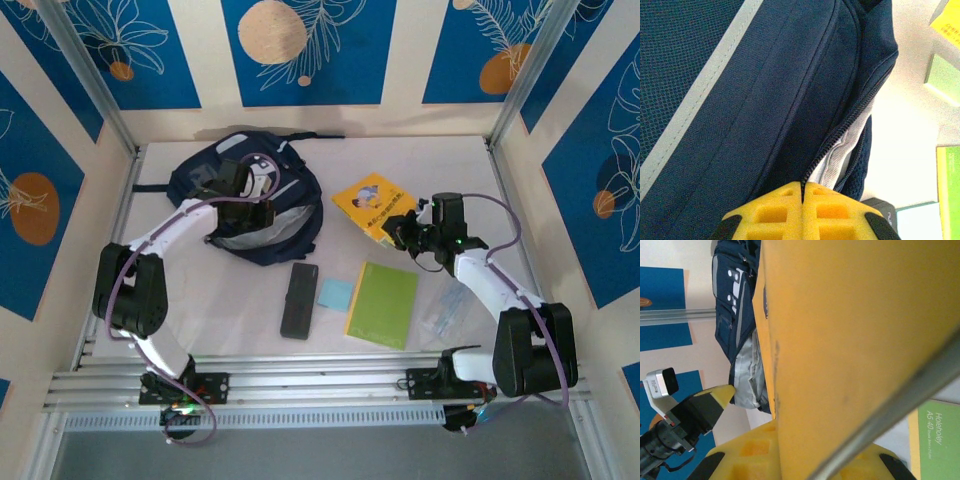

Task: Pack the student bag
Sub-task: Place the book in the student bag.

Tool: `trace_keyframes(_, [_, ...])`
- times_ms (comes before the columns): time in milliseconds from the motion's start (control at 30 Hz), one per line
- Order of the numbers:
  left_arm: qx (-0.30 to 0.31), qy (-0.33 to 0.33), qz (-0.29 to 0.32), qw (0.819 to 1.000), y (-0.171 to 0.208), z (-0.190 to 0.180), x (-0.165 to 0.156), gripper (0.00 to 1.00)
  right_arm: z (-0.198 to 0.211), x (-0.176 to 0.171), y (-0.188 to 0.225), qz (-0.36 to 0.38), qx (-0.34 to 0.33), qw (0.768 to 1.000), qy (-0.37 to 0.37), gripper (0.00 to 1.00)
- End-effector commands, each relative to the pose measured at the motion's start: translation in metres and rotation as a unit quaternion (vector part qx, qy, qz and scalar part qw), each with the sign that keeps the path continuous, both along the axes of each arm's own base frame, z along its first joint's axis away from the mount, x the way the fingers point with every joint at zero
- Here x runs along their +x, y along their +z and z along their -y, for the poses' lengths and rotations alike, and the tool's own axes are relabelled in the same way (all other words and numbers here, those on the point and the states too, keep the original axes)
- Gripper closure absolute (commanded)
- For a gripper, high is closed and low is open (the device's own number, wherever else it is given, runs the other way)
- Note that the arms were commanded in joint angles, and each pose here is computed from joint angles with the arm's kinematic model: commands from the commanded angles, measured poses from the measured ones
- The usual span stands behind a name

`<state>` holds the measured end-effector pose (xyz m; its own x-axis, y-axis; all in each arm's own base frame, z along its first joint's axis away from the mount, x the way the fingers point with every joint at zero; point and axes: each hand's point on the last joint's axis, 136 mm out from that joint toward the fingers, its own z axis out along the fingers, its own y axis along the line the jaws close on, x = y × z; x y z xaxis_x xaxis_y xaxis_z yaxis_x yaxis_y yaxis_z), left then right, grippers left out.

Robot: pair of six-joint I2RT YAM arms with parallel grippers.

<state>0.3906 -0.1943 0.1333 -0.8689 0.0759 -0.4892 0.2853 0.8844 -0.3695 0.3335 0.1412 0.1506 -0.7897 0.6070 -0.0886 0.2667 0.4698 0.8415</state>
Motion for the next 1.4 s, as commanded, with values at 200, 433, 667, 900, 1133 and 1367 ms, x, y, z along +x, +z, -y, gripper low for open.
trace_keyframes(200, [-0.078,0.029,0.087,0.993,0.083,0.008,0.038,1.00,-0.005,-0.009,0.029,0.055,0.002,0.998,0.019,1.00])
trace_keyframes(433, [-0.108,0.064,0.138,0.982,0.135,-0.007,0.062,1.00,-0.025,-0.017,0.031,0.056,0.017,0.997,0.046,1.00])
trace_keyframes(667, [-0.150,0.070,0.159,0.973,0.159,-0.002,0.064,1.00,-0.090,0.001,0.037,0.073,0.052,0.990,0.105,1.00])
trace_keyframes(900, [-0.163,0.076,0.156,0.971,0.153,-0.002,0.057,1.00,-0.179,0.041,0.044,0.095,0.118,0.972,0.178,1.00])
trace_keyframes(1133, [-0.183,0.078,0.149,0.969,0.148,0.000,0.052,1.00,-0.244,0.080,0.027,0.084,0.155,0.963,0.204,1.00])
trace_keyframes(1367, [-0.196,0.076,0.148,0.966,0.150,0.003,0.048,1.00,-0.298,0.111,0.003,0.053,0.165,0.964,0.204,1.00])
